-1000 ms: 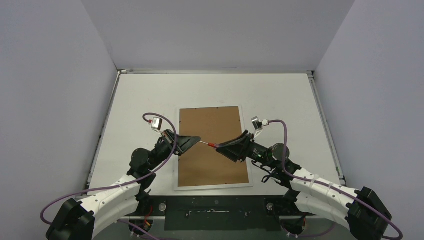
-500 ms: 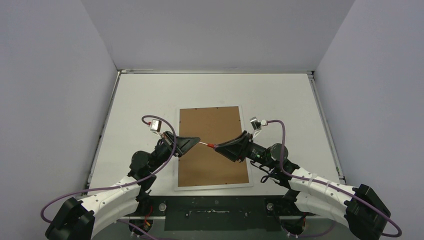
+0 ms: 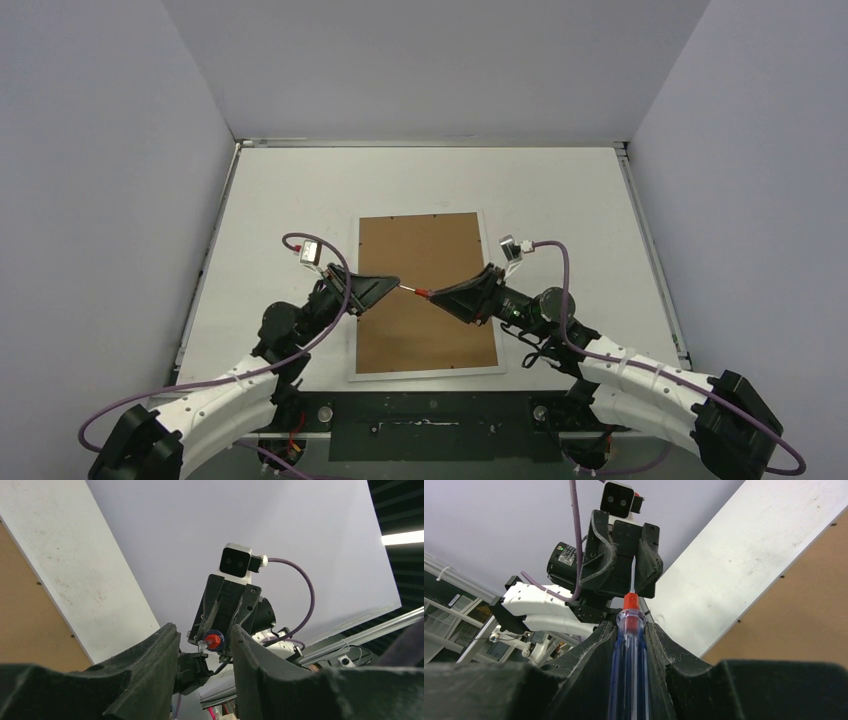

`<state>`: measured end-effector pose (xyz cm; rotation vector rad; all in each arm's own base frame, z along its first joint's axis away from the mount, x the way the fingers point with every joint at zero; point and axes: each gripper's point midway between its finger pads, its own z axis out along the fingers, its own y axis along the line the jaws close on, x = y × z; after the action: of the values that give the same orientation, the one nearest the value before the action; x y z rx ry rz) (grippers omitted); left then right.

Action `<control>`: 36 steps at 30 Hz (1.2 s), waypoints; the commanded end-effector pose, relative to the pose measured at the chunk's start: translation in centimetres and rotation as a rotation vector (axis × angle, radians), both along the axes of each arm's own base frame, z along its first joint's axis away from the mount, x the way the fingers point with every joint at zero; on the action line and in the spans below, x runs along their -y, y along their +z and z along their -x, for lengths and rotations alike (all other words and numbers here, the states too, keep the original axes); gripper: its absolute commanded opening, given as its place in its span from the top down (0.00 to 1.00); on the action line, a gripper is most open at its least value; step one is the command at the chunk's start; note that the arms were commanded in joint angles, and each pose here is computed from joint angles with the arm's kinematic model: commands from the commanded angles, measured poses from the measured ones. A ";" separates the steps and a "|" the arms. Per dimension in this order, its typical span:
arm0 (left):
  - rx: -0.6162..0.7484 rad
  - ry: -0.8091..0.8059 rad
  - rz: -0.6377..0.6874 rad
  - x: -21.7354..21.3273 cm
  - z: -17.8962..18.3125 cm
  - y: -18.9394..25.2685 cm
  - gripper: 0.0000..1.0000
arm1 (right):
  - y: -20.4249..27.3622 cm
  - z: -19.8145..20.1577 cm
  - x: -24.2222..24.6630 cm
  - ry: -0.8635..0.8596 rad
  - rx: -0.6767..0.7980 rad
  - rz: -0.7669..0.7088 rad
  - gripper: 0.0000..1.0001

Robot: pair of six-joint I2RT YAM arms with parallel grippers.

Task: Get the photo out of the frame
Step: Pick up the screwdriver from the center of the board, then adjust the photo frame at the center of the board.

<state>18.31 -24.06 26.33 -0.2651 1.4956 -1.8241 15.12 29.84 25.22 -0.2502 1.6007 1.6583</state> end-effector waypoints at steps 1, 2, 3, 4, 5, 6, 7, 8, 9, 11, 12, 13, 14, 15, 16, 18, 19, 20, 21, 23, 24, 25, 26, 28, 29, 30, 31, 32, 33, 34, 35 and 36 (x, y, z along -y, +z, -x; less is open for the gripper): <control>0.037 0.029 -0.080 -0.1 0.0 0.8 0.47 | 2.7 -0.6 0.8 -0.068 0.056 -0.027 1.00; 0.032 0.040 -0.113 -0.2 -0.1 0.5 0.40 | 2.4 -0.8 1.0 -0.084 0.046 -0.009 1.00; 0.020 0.050 -0.149 -0.4 -0.2 0.1 0.35 | 2.2 -0.9 1.2 -0.097 0.042 0.005 1.00; 0.010 0.065 -0.180 -0.6 -0.2 -0.2 0.28 | 1.9 -1.0 1.4 -0.105 0.033 0.018 1.00; -0.005 0.086 -0.215 -1.0 -0.4 -0.7 0.22 | 1.6 -1.1 1.6 -0.118 0.021 0.031 1.00; -0.062 0.106 -0.280 -1.4 -0.5 -2.3 0.15 | 1.2 -1.3 1.9 -0.134 0.003 0.051 1.00; -0.093 0.129 -0.337 -1.9 -0.6 -3.3 0.11 | 0.8 -1.5 2.1 -0.150 -0.013 0.074 1.00; -0.136 0.159 -0.399 -2.6 -0.7 -4.3 0.09 | 0.0 -1.9 2.4 -0.174 -0.045 0.110 1.00; -0.210 0.189 -0.483 -3.6 -0.7 -6.2 0.08 | -0.8 -2.3 2.8 -0.207 -0.081 0.152 1.00; -0.339 0.243 -0.640 -5.7 -0.3 -9.4 0.05 | -2.3 -2.6 3.5 -0.243 -0.132 0.253 1.00; -0.377 0.264 -0.712 -6.6 -0.1 -10.6 0.04 | -2.6 -2.7 3.8 -0.254 -0.149 0.286 1.00; -0.404 0.269 -0.769 -7.3 0.3 -11.4 0.04 | -2.7 -2.6 4.0 -0.260 -0.156 0.315 1.00; -0.437 0.268 -0.821 -7.8 0.6 -12.2 0.04 | -2.6 -2.5 4.1 -0.254 -0.142 0.337 1.00; -0.465 0.274 -0.861 -8.3 0.8 -12.8 0.03 | -2.9 -1.8 3.9 -0.213 -0.123 0.371 1.00; -0.489 0.278 -0.894 -8.8 1.1 -13.4 0.03 | -3.0 -1.1 3.6 -0.165 -0.089 0.393 1.00; -0.524 0.285 -0.929 -9.2 1.2 -14.0 0.03 | -3.1 0.3 3.1 -0.069 -0.029 0.427 1.00; -0.532 0.287 -0.936 -9.3 1.2 -14.2 0.03 | -3.1 0.6 3.1 -0.047 -0.004 0.444 1.00; -0.542 0.291 -0.945 -9.4 1.1 -14.4 0.03 | -3.2 1.1 3.2 -0.023 0.017 0.460 1.00; -0.552 0.303 -0.956 -9.6 1.1 -14.6 0.03 | -3.0 1.5 3.2 0.001 0.047 0.466 1.00; -0.586 0.330 -0.987 -10.3 1.2 -15.3 0.03 | -2.5 2.1 3.4 0.027 0.104 0.468 1.00; -0.604 0.341 -1.008 -10.8 1.3 -15.7 0.03 | -2.4 2.3 3.6 0.033 0.125 0.477 1.00; -0.616 0.345 -1.026 -11.1 1.5 -16.0 0.03 | -2.6 2.5 3.8 0.044 0.139 0.490 1.00; -0.629 0.344 -1.047 -11.4 1.8 -16.5 0.03 | -2.9 2.8 4.0 0.059 0.143 0.512 1.00; -0.642 0.338 -1.069 -11.7 2.1 -17.1 0.03 | -3.4 3.3 4.2 0.087 0.143 0.546 1.00; -0.646 0.333 -1.077 -11.8 2.3 -17.4 0.03 | -3.9 3.5 4.3 0.100 0.121 0.570 1.00; -0.647 0.323 -1.084 -11.8 2.5 -17.7 0.03 | -4.2 3.3 4.5 0.091 0.091 0.592 1.00; -0.656 0.315 -1.088 -11.8 2.7 -18.1 0.03 | -4.6 3.1 4.5 0.076 0.055 0.608 1.00; -0.664 0.306 -1.083 -11.6 2.9 -18.6 0.03 | -5.0 2.9 4.3 0.073 0.025 0.615 1.00; -0.677 0.294 -1.087 -11.6 3.2 -19.4 0.04 | -5.5 2.9 4.1 0.082 -0.004 0.621 1.00; -0.688 0.286 -1.090 -11.6 3.4 -19.9 0.05 | -5.8 3.1 3.7 0.099 -0.026 0.621 1.00; -0.701 0.278 -1.094 -11.6 3.6 -20.3 0.05 | -6.0 3.3 3.4 0.115 -0.035 0.620 1.00; -0.709 0.271 -1.101 -11.6 3.8 -20.6 0.06 | -6.2 3.4 3.1 0.126 -0.041 0.619 1.00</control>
<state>15.23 -12.63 7.12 -0.5384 2.5036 -0.5119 12.30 25.62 18.68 -0.6236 2.1063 1.1655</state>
